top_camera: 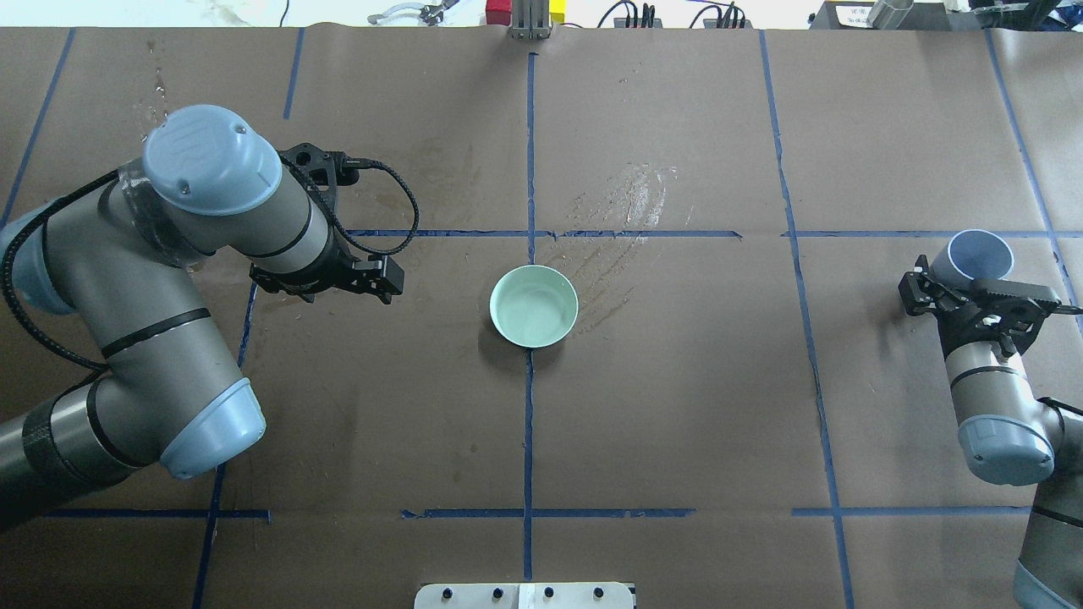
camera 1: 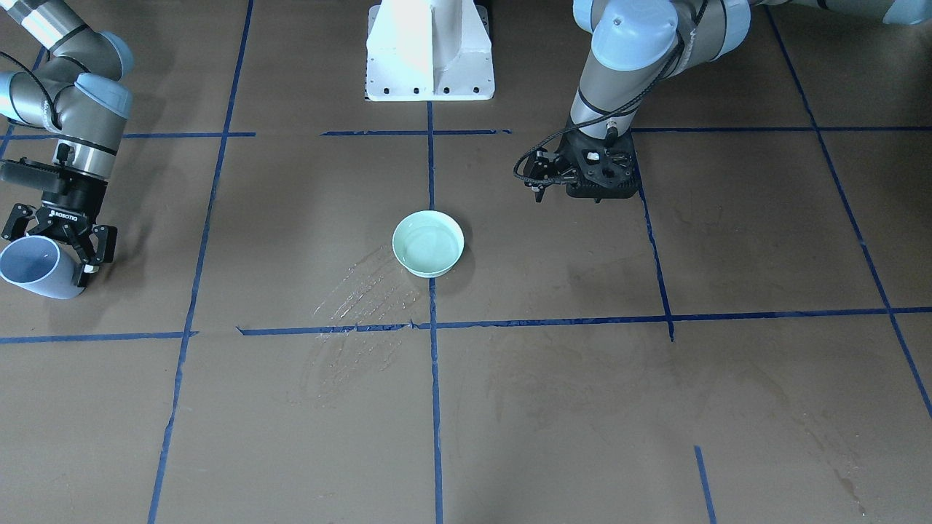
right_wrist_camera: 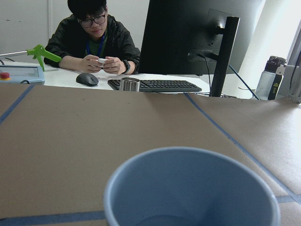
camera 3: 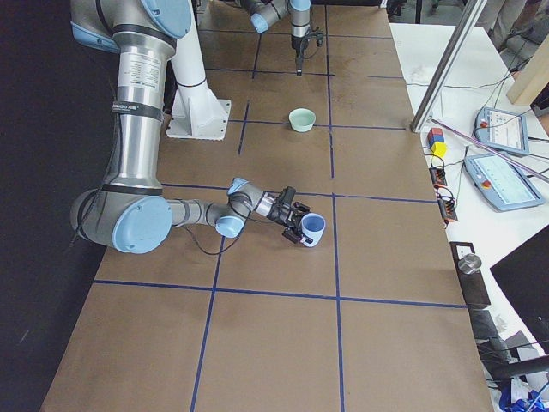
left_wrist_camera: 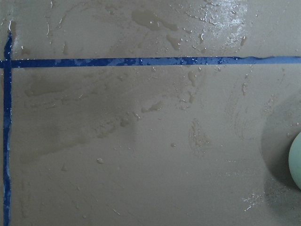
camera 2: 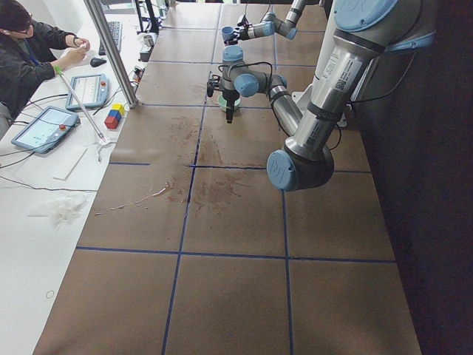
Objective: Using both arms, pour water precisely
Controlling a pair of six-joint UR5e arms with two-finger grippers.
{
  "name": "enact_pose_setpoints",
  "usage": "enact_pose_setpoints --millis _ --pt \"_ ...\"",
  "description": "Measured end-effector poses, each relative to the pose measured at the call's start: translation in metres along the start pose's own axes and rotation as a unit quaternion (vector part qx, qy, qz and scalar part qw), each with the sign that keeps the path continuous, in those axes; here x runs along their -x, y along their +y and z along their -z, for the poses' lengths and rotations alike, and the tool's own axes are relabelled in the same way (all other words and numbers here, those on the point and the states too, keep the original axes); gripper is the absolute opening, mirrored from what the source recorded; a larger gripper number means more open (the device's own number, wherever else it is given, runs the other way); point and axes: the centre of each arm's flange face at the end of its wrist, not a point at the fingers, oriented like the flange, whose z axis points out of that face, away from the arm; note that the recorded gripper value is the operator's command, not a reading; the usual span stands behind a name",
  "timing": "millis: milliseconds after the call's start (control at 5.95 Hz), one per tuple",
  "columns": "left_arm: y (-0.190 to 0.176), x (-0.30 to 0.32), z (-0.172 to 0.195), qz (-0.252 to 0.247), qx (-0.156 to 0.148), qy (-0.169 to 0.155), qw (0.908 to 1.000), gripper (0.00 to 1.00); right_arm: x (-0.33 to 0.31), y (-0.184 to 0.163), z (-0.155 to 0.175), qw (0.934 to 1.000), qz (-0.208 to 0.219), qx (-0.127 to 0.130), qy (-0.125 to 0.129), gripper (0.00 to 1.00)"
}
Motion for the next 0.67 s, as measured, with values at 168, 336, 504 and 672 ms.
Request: enact_pose_setpoints --millis 168,336,504,672 --pt "0.0001 -0.0001 0.0 0.0 0.0 0.0 1.0 1.0 0.0008 -0.0002 -0.0041 1.0 -0.001 -0.002 0.003 0.71" --pt "0.0 0.0 -0.0002 0.0 0.0 0.0 1.0 1.0 0.0001 -0.0007 -0.0056 1.0 -0.002 -0.004 0.004 0.32" --pt "0.0 0.0 -0.0003 -0.001 0.0 0.0 1.0 1.0 0.0002 -0.0021 -0.0062 1.0 -0.004 -0.006 0.005 0.13" --pt "0.0 0.0 -0.0002 -0.001 0.0 0.0 1.0 1.0 0.001 -0.0049 -0.0061 0.9999 -0.008 -0.007 0.004 0.09"
